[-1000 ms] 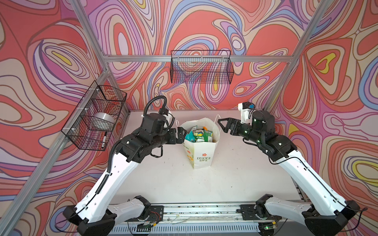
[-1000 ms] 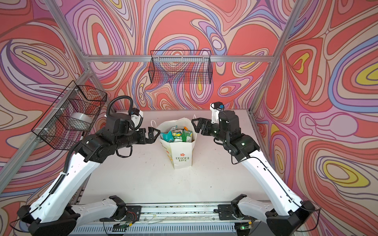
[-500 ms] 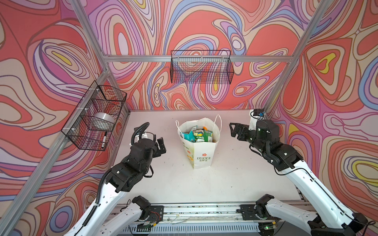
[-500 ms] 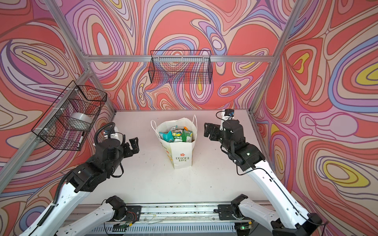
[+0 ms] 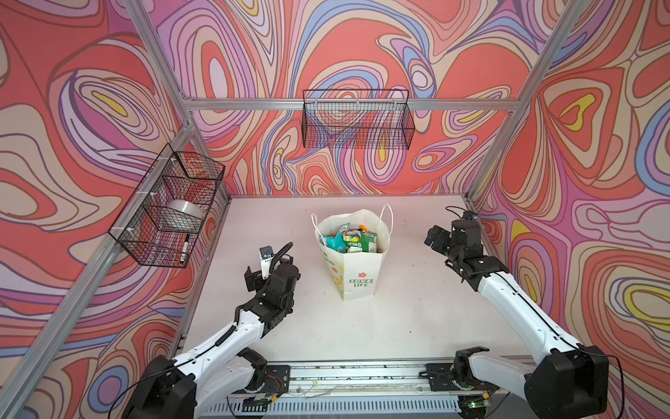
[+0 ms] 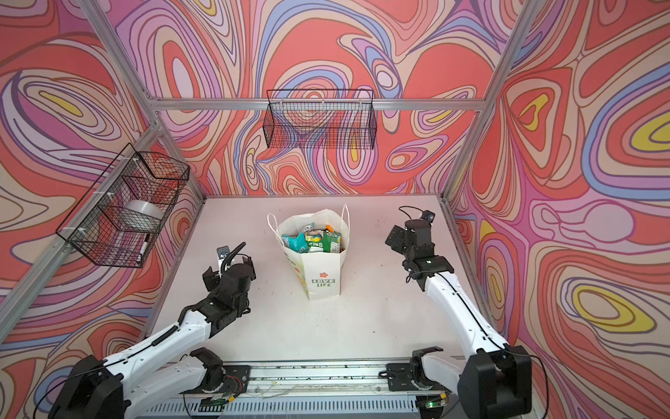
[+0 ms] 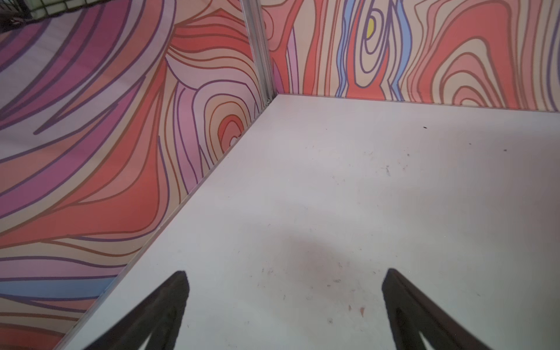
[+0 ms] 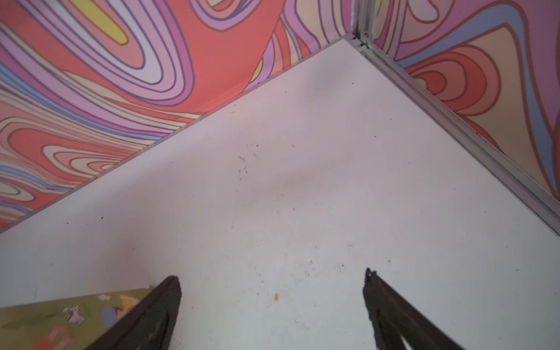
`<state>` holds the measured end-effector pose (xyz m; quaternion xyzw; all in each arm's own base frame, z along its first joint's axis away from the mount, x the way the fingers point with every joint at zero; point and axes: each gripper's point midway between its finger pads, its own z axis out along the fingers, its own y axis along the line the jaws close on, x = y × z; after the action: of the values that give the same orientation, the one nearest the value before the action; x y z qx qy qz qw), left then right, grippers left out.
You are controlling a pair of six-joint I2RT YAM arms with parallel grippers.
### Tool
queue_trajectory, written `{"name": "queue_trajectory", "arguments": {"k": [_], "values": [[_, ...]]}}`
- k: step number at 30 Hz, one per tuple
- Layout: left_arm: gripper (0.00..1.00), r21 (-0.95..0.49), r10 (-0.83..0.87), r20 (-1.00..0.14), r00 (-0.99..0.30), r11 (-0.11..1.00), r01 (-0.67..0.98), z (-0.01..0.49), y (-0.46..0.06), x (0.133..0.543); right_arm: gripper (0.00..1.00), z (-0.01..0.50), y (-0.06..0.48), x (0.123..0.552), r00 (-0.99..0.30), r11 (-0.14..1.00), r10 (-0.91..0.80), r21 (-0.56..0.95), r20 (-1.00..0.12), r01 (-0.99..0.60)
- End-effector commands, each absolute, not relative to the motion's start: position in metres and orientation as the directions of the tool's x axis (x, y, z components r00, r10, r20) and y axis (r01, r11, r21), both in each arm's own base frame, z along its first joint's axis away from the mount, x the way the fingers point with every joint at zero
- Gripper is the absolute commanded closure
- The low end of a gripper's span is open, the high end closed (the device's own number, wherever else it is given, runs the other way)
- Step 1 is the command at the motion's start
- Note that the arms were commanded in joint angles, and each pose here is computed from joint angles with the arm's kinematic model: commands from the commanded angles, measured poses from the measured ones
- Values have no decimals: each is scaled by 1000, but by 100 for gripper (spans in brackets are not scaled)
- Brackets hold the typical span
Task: Place the snacks into the paper bag
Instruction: Reset both arms
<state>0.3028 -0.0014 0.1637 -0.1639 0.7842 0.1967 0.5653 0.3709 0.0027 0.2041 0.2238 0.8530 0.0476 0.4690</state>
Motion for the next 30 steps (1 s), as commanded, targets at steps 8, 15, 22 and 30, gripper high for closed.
{"name": "queue_trajectory", "arguments": {"k": [8,15,22,30], "values": [[0,136,7,-973,-230,824,-549,167,31,326,2,168,-21,389,-416,890,442,332,-795,312],[0,158,53,-972,-227,867,-472,138,27,344,2,157,-29,391,-377,912,403,327,-834,249],[0,152,99,-985,-144,891,-428,132,30,353,2,149,-47,385,-283,941,277,200,-918,272],[0,106,34,-958,-284,964,-244,101,19,377,2,122,-60,388,-197,939,219,152,-956,307]]}}
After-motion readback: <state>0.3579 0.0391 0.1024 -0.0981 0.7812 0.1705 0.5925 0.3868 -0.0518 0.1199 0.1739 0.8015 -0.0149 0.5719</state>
